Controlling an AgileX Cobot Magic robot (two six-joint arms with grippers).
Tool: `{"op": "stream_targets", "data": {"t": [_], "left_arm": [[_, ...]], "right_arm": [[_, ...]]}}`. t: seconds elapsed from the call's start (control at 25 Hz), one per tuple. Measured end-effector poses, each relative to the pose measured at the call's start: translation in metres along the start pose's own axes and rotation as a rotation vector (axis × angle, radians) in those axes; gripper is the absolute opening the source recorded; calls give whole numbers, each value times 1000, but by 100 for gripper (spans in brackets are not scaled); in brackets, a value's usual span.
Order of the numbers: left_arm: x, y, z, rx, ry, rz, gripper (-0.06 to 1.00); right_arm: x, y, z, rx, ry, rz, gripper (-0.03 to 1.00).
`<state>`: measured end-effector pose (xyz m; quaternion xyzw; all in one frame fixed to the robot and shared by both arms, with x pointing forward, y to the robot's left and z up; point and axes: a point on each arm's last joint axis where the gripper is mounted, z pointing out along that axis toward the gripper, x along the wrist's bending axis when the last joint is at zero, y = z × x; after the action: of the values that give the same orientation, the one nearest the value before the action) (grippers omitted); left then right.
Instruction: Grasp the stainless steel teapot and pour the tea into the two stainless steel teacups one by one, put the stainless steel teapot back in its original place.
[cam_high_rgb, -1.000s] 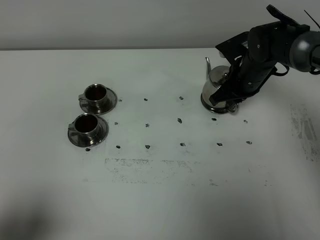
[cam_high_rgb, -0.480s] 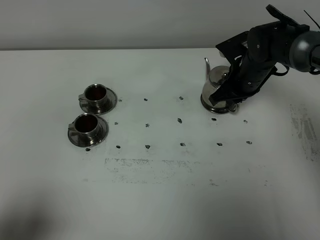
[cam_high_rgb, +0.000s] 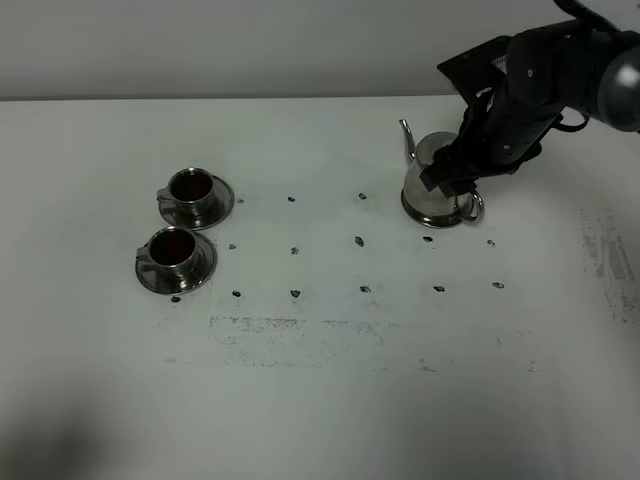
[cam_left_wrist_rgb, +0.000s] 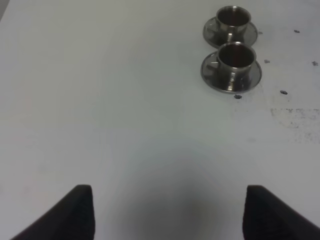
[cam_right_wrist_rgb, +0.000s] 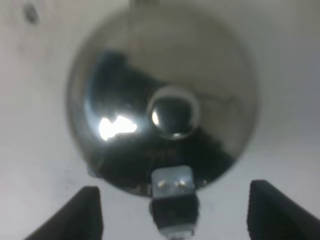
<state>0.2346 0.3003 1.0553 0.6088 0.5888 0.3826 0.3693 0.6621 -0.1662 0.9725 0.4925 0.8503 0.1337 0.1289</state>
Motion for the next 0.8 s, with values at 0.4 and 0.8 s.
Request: {"op": "stream_targets", "data": {"t": [0.4, 0.8], "left_arm": [[0, 0, 0, 0, 0, 0, 61], [0, 0, 0, 0, 0, 0, 61]], "right_arm": [[9, -40, -97, -113, -15, 9, 47], [24, -113, -194, -247, -44, 9, 32]]}}
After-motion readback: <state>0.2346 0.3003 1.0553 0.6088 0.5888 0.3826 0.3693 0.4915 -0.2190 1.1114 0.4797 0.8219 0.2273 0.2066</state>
